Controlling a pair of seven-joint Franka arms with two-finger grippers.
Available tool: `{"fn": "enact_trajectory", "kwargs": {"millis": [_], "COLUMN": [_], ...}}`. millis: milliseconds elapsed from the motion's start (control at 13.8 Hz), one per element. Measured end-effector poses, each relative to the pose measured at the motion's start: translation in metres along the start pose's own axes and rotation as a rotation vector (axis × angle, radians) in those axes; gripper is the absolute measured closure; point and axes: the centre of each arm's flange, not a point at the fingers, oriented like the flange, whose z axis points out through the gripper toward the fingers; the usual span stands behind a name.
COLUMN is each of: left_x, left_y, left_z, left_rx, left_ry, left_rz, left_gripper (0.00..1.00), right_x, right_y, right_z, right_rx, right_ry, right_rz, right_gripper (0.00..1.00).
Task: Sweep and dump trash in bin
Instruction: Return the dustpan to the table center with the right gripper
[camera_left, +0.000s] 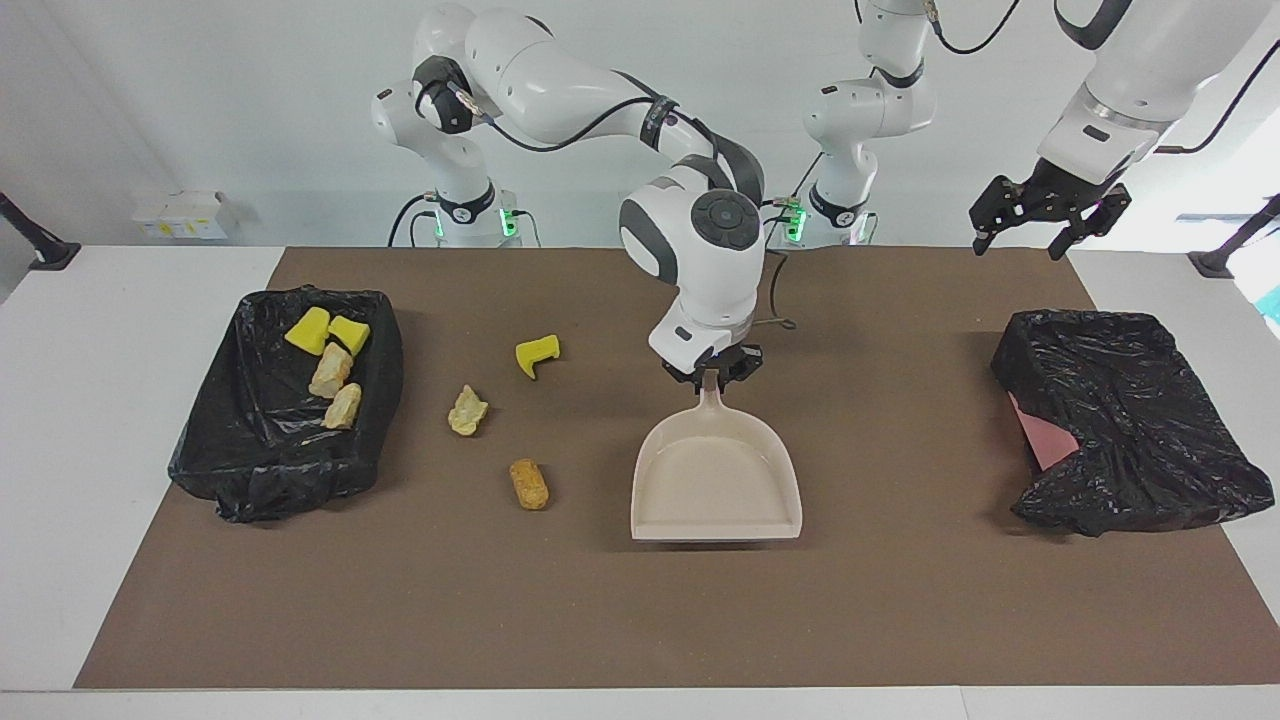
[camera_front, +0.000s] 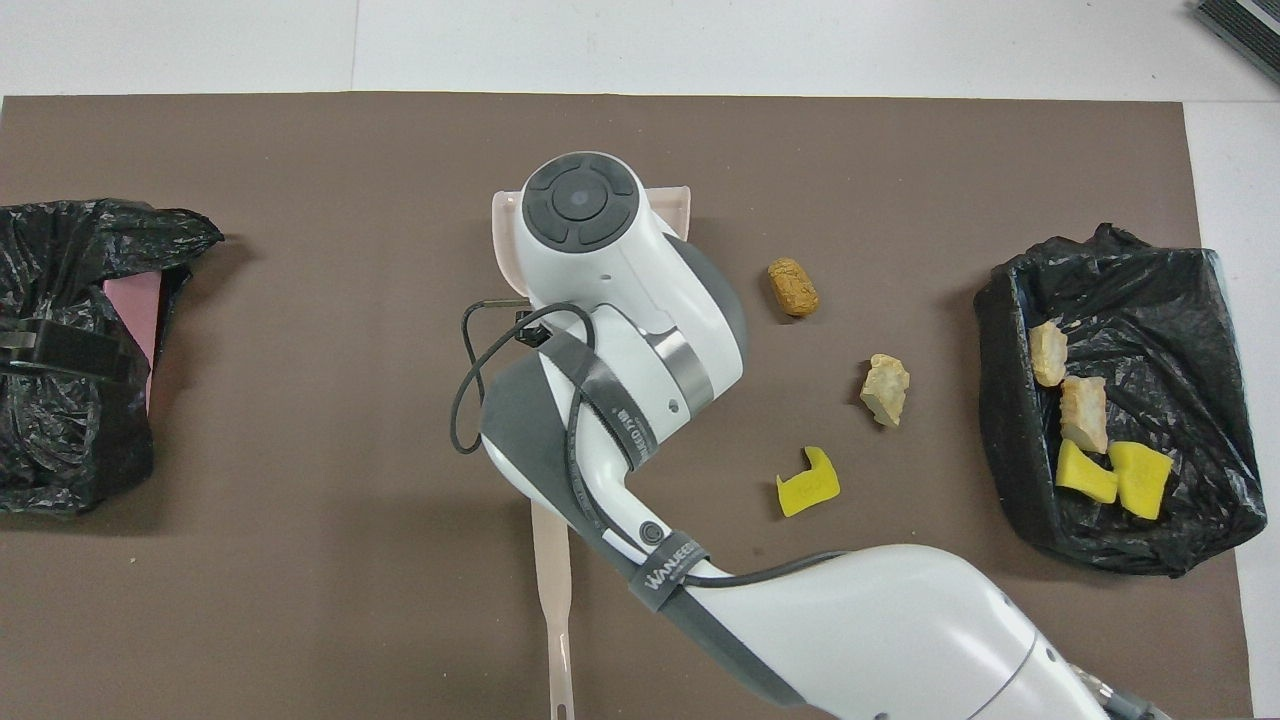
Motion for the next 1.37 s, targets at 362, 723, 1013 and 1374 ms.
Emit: {"fn": "enact_trajectory", "kwargs": {"millis": [362, 723, 1013, 1374], "left_x": [-0.003, -0.004, -0.004, 0.001], "left_y": [0.001, 0.002, 0.005, 0.007], "left_z": [0.003, 0.003, 0.005, 0.015], "left_rx": [0.001, 0.001, 0.001, -0.001], "left_ry": [-0.008, -0.008, -0.011, -0.02], "left_rz": [0.003, 0.004, 0.009, 0.015], "left_gripper": [0.0, 0.0, 0.0, 0.0], "right_x": [0.002, -0.011, -0.007, -0.035], "right_y": [-0.004, -0.018, -0.012, -0.016], "right_z": [0.035, 0.056, 0.054, 0.01], "right_rx": [-0.007, -0.022, -0.024, -0.017], "right_ry": [-0.033, -0.052, -0.049, -0.034], "right_rz": [0.001, -0.023, -0.014, -0.039], "right_gripper": [0.69, 0.69, 0.4, 0.22]}}
